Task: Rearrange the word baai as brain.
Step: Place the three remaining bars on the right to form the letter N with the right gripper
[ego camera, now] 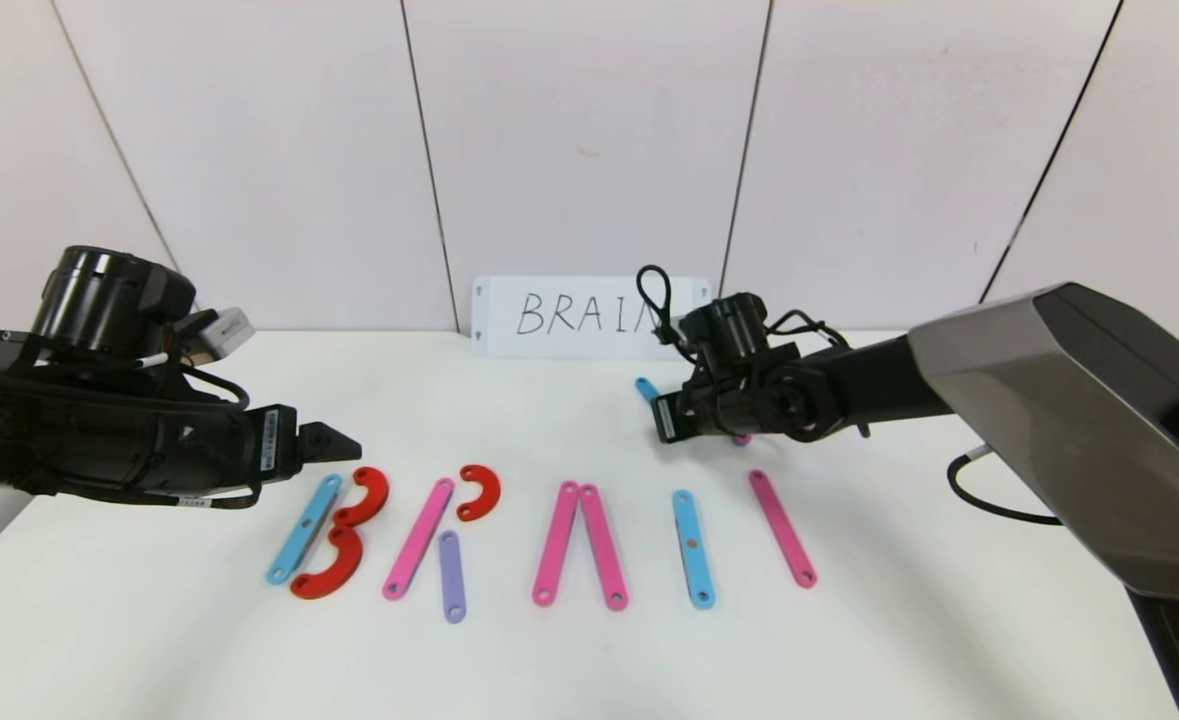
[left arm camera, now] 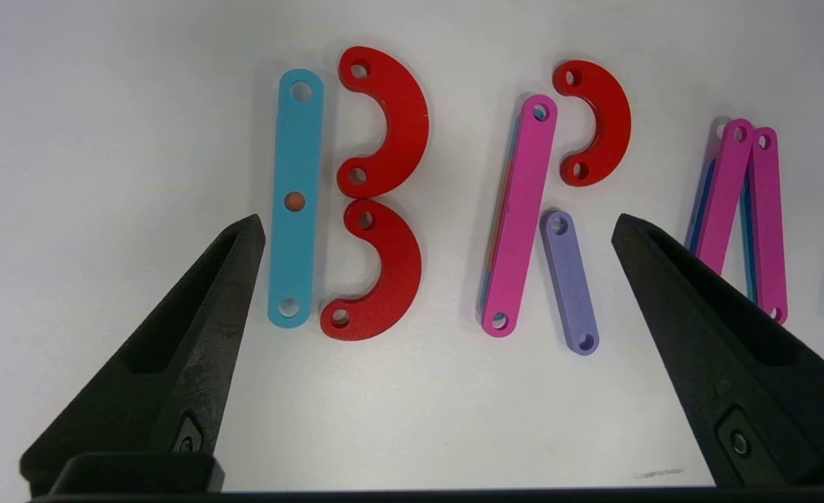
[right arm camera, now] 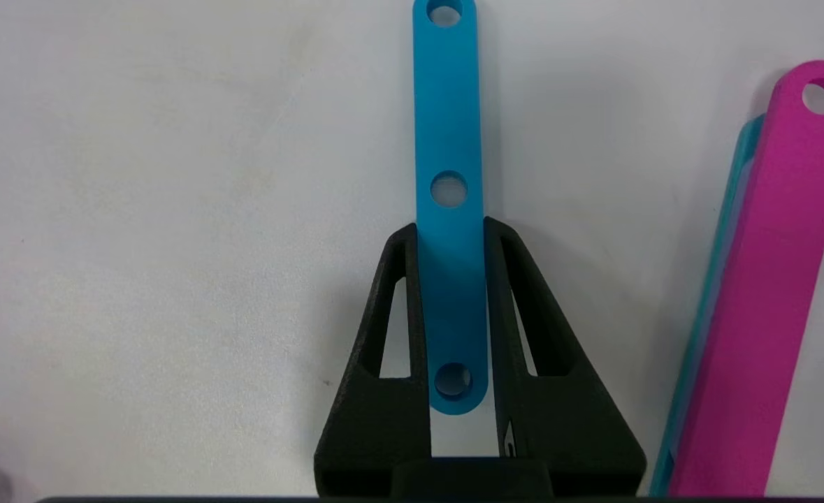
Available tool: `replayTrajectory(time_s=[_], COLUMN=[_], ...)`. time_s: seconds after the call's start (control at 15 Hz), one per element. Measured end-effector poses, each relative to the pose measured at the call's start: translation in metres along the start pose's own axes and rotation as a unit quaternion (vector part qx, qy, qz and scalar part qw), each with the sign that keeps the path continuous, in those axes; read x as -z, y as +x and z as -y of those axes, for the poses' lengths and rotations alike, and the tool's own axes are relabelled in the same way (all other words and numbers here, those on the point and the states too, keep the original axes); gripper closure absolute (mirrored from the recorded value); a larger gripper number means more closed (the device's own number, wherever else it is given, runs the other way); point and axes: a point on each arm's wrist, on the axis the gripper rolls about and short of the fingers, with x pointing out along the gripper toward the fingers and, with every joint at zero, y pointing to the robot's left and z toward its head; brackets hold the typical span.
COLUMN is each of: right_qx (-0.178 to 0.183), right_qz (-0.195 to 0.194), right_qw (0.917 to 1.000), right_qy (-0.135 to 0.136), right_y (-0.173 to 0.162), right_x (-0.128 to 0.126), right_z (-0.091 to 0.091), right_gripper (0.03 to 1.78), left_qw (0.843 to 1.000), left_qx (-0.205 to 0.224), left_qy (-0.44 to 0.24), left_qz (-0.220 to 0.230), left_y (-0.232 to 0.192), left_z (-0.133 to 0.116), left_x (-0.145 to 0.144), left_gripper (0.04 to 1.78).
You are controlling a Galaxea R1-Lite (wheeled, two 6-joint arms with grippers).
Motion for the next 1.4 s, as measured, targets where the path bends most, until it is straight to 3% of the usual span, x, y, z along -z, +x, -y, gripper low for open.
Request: replayTrajectory(time_s=[0.27,0.47,0.87,1.2,1.4], right_qx=[0.001,0.0,0.003,0.012,-0.02], right_qz=[0.019,0.02,-0.028,-0.028,-0.041], right_qw=[0.9998,0.9998,0.9995,0.9994,0.9989], right_qy=[-0.006,-0.009,0.012,0.018,-0.003], right_y=[-0.039,-0.082,-0.146,-0.157,-0.159], right_x=[-0.011,-0.008,0.045,0.079,0.091], right_z=[0.004,0.02,0.055,0.065,0.075], right_gripper=[1.54,1.54,1.54,1.54,1.54], left_qw=[1.0,1.0,1.0,1.0,1.0], left_qx=[0.0,0.0,0.002,0.002,0.002], left_qy=[0.0,0.0,0.004,0.004,0.004], left_qz=[-0.001,-0.001,-0.004,-0.004,-0.005], left_y=[0.0,0.0,0.001,0.001,0.001], left_z=[0.0,0.0,0.001,0.001,0.001], left_x=[0.0,0.0,0.002,0.002,0.002], left_gripper=[0.08,0.08,0.08,0.08,0.08])
